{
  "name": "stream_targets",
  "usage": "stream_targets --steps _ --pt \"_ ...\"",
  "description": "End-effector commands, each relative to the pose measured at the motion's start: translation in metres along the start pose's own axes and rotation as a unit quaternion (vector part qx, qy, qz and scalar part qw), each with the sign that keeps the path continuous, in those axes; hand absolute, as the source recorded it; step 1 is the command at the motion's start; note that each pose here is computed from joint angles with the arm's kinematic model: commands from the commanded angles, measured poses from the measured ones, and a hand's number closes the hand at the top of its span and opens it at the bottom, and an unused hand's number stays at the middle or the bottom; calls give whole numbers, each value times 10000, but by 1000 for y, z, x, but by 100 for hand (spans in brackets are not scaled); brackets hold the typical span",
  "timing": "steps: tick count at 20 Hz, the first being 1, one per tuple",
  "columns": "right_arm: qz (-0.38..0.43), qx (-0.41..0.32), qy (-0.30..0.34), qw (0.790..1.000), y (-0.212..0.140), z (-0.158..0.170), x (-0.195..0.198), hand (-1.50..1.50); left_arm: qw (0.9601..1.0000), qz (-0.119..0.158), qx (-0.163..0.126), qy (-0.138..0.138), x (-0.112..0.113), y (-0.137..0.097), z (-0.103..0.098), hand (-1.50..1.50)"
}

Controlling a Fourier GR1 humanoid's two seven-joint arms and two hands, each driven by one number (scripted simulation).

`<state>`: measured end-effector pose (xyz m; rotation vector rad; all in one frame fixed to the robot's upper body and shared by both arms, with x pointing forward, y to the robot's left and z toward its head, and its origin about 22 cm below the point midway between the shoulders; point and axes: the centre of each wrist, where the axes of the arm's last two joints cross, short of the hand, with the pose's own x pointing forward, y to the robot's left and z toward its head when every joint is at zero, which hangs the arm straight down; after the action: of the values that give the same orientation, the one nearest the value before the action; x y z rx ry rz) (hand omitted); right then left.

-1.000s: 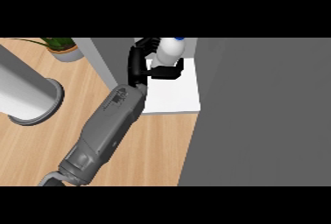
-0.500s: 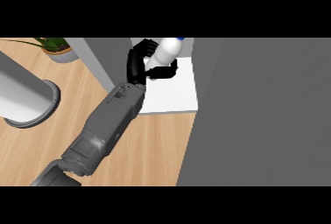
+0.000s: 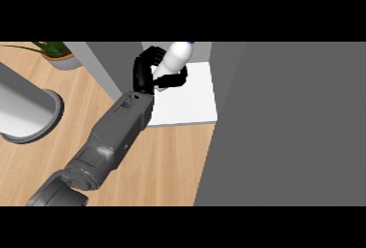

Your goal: Pick up the bottled water, place it into the cabinet and close the cabinet

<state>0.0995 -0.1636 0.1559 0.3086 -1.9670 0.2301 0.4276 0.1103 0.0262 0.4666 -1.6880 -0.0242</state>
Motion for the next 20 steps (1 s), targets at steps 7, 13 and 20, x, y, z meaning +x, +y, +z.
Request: stream_targets --steps 7,13,20 --pt "-98 195 -215 9995 -3 6 19 -150 9945 -1038 117 -106 -8 9 -5 -150" --pt "-112 81 -164 9998 -1 6 12 -150 9927 -1174 280 -58 -20 5 6 -150" --pt "-151 238 -194 9994 2 13 23 -150 9956 -901 260 -54 -36 2 22 -150"
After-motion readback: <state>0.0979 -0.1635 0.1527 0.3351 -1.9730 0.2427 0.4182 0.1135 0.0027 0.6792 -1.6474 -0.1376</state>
